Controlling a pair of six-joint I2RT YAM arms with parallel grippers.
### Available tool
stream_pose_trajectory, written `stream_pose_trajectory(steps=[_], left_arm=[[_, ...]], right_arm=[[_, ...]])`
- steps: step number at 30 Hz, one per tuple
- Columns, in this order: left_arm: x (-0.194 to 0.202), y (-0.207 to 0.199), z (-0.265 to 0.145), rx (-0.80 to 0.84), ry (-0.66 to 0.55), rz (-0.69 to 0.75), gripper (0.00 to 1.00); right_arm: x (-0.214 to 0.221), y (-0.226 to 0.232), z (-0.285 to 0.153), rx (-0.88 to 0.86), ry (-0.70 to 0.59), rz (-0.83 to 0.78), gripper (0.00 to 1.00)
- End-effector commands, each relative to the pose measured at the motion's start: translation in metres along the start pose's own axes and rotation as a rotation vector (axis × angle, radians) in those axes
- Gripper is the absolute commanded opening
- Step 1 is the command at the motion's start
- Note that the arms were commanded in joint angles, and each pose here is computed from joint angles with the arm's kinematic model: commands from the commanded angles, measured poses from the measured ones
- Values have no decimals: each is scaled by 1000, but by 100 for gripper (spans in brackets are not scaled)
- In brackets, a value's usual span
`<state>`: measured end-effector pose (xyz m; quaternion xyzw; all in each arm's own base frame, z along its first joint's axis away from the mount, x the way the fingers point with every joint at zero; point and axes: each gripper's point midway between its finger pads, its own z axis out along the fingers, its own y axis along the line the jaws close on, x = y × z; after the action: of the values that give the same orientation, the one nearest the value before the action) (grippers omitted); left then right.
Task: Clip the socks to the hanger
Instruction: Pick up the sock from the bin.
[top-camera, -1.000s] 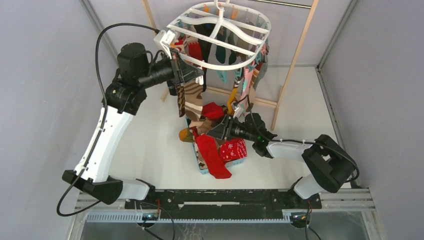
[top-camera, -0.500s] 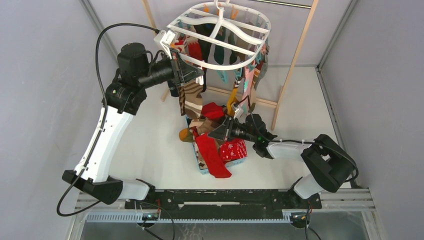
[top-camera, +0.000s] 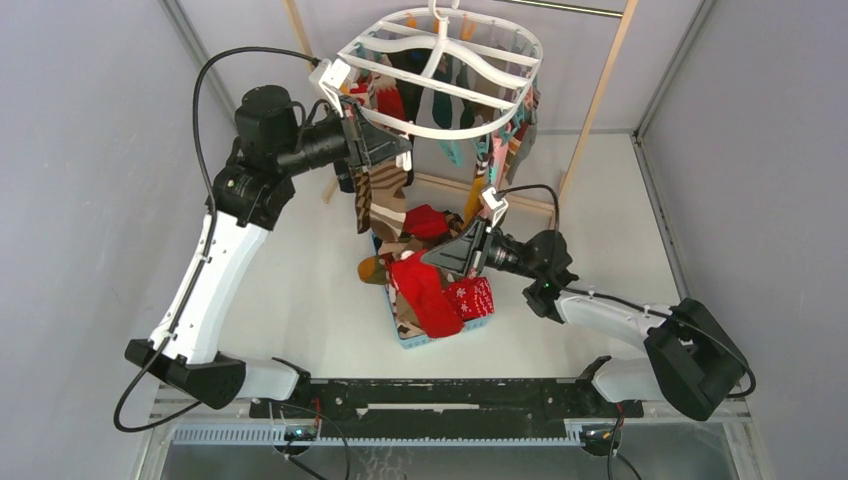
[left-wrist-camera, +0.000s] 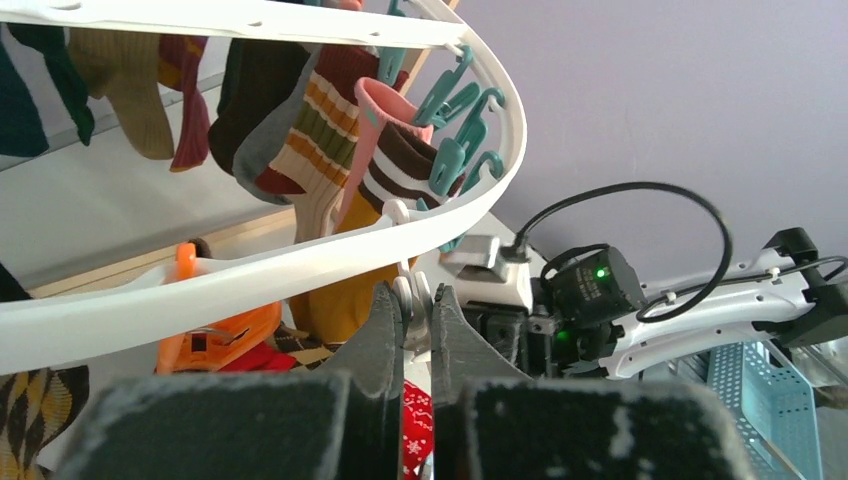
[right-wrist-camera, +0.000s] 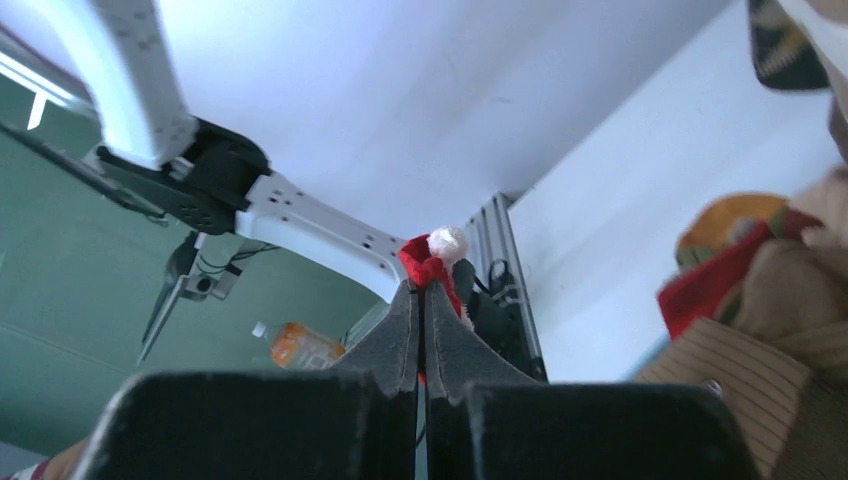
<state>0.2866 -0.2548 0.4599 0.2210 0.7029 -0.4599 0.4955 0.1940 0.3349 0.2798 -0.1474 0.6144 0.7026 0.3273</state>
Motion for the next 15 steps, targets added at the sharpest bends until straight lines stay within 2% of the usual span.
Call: stream_pose_trajectory(steps=[1, 8, 15], left_arm=[[3, -29, -6, 114, 10, -50, 0], [7, -32, 2, 168, 15, -114, 0], [7, -36, 2, 194, 19, -121, 0]], right_arm=[[-38, 51, -4, -153, -140, -109, 0], [-82, 79, 2, -241, -299, -156, 0], [-115, 79, 18, -251, -370, -166, 0]])
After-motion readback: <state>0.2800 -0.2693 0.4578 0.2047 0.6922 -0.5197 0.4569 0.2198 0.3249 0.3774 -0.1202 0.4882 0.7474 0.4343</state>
